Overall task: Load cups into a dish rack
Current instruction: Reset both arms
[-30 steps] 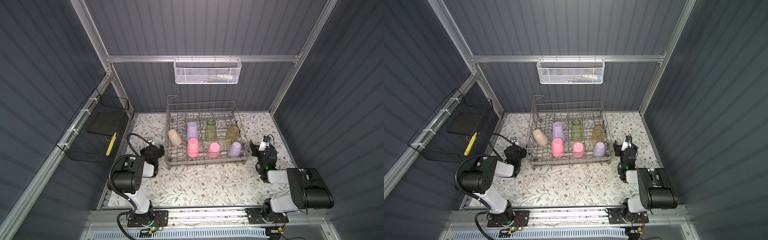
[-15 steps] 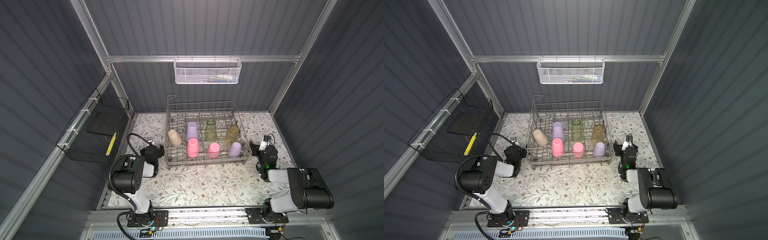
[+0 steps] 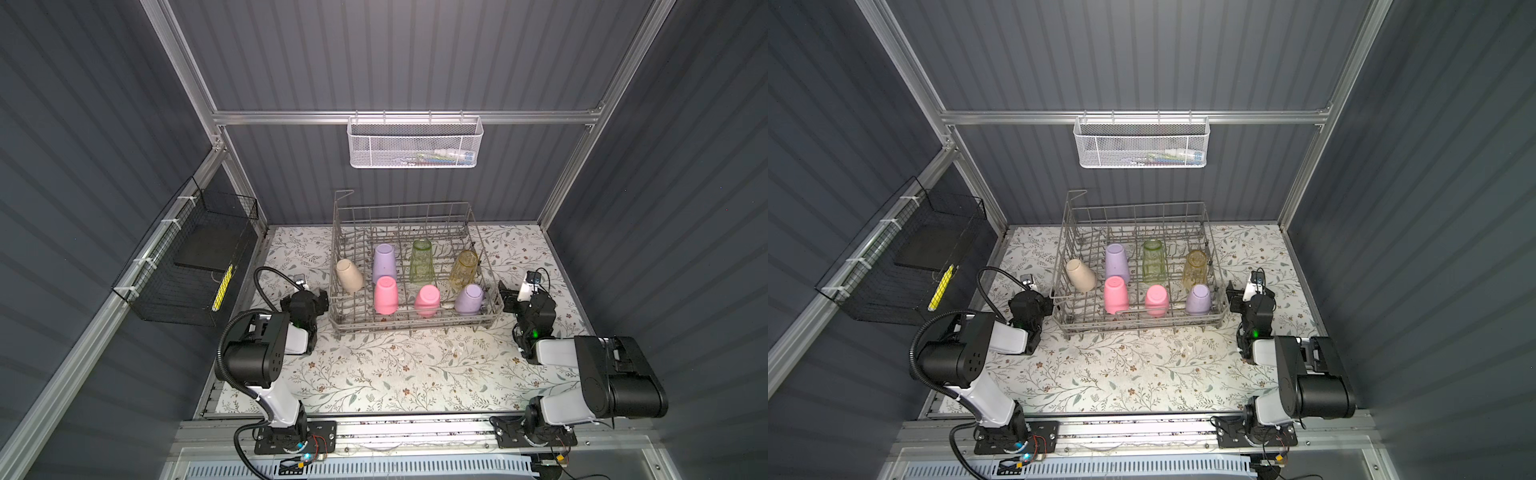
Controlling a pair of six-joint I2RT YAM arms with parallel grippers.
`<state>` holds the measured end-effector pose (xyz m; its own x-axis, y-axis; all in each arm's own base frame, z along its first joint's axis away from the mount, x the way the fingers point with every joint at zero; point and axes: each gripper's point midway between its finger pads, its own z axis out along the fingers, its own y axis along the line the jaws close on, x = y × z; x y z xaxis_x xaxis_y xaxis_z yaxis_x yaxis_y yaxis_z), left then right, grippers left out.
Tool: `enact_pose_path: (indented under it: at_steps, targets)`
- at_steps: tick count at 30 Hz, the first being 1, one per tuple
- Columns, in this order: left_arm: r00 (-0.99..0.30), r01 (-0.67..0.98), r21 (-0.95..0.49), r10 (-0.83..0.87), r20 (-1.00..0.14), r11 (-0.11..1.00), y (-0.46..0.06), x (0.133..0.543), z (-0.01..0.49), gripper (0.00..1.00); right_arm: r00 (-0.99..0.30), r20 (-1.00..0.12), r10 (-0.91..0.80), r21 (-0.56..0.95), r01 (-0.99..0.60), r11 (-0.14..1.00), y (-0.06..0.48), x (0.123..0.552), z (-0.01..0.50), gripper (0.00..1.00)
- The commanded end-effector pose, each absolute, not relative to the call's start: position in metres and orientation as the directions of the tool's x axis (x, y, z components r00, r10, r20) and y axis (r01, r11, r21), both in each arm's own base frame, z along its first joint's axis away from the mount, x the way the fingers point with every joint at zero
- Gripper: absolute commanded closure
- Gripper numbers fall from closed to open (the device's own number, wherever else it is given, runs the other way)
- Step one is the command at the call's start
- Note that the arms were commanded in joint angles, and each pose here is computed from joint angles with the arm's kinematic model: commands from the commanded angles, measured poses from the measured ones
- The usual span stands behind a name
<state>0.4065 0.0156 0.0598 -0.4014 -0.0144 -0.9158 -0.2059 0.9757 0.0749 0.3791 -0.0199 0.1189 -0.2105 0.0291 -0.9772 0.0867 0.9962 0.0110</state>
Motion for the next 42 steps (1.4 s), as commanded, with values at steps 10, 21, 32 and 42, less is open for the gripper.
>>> enact_pose_path:
  at_steps: [10,21,32,42]
  targets:
    - [-0.378,-0.212,0.091,0.004,-0.926,0.973,0.016,0.411,0.067,0.00,-0.205,-0.978,0.021,0.009,0.058,0.998,-0.015,0.380,0.122,0.01]
    - [-0.377,-0.214,0.090,0.003,-0.926,0.973,0.016,0.411,0.068,0.00,-0.208,-0.978,0.009,0.004,0.026,1.000,-0.010,0.381,0.122,0.01]
    - [-0.379,-0.212,0.090,0.003,-0.925,0.973,0.016,0.411,0.067,0.00,-0.211,-0.974,0.076,0.034,0.198,0.980,-0.039,0.382,0.121,0.01]
    - [-0.378,-0.210,0.091,0.005,-0.926,0.974,0.016,0.411,0.067,0.00,-0.214,-0.975,0.059,0.026,0.156,0.987,-0.032,0.382,0.121,0.01]
